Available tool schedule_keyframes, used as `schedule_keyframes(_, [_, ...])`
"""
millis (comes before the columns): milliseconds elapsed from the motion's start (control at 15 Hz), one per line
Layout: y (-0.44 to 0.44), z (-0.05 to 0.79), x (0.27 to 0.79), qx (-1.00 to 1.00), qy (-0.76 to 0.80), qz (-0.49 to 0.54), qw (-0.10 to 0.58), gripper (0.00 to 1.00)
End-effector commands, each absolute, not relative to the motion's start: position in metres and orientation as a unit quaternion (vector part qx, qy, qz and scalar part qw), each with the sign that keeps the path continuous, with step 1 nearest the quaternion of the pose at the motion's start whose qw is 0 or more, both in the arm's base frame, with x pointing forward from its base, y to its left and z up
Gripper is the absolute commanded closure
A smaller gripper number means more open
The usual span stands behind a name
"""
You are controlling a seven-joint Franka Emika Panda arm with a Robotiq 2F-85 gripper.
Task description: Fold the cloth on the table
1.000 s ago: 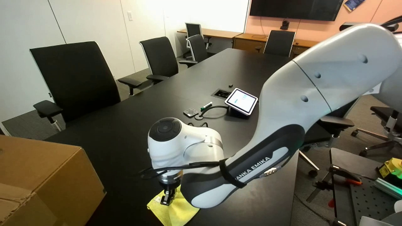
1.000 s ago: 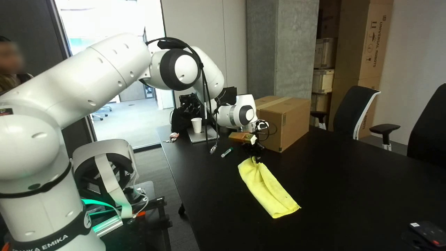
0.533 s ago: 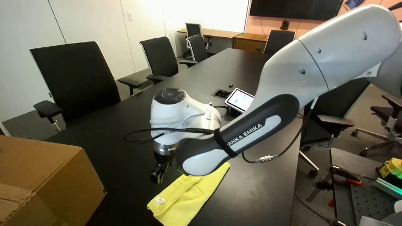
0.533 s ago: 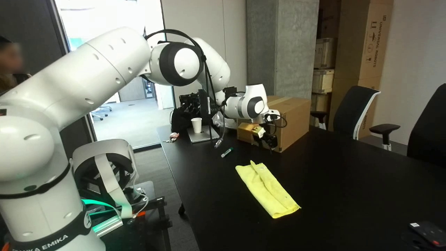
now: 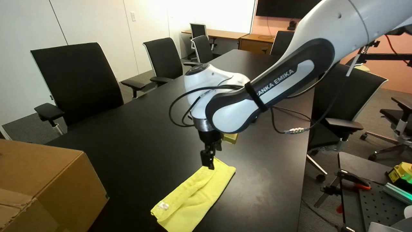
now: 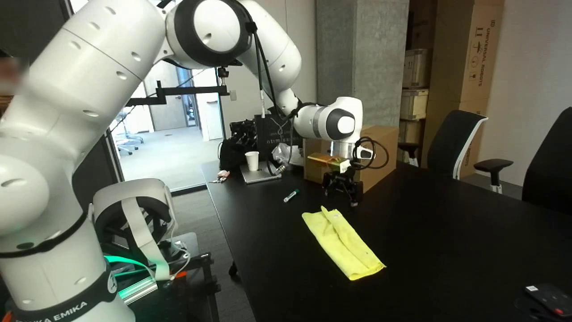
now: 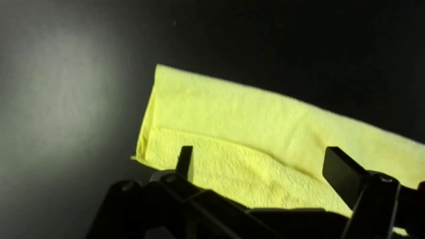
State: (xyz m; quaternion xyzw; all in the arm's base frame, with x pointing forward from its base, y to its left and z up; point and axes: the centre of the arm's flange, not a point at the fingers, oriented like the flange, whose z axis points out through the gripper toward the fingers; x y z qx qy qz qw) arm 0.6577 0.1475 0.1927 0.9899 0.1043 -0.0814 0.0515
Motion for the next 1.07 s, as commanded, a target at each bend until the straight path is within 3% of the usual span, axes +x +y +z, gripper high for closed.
schedule_keyframes(0, [0.099, 0.237, 0.591, 0.981, 0.114, -0.149, 0.038, 0.00])
schedule_keyframes(467, [0.037, 0.305, 0.504, 0.971, 0.128, -0.202, 0.023, 0.00])
schedule_keyframes(1000, [0.005, 0.351, 0.442, 0.979, 0.113, -0.169, -0.016, 0.00])
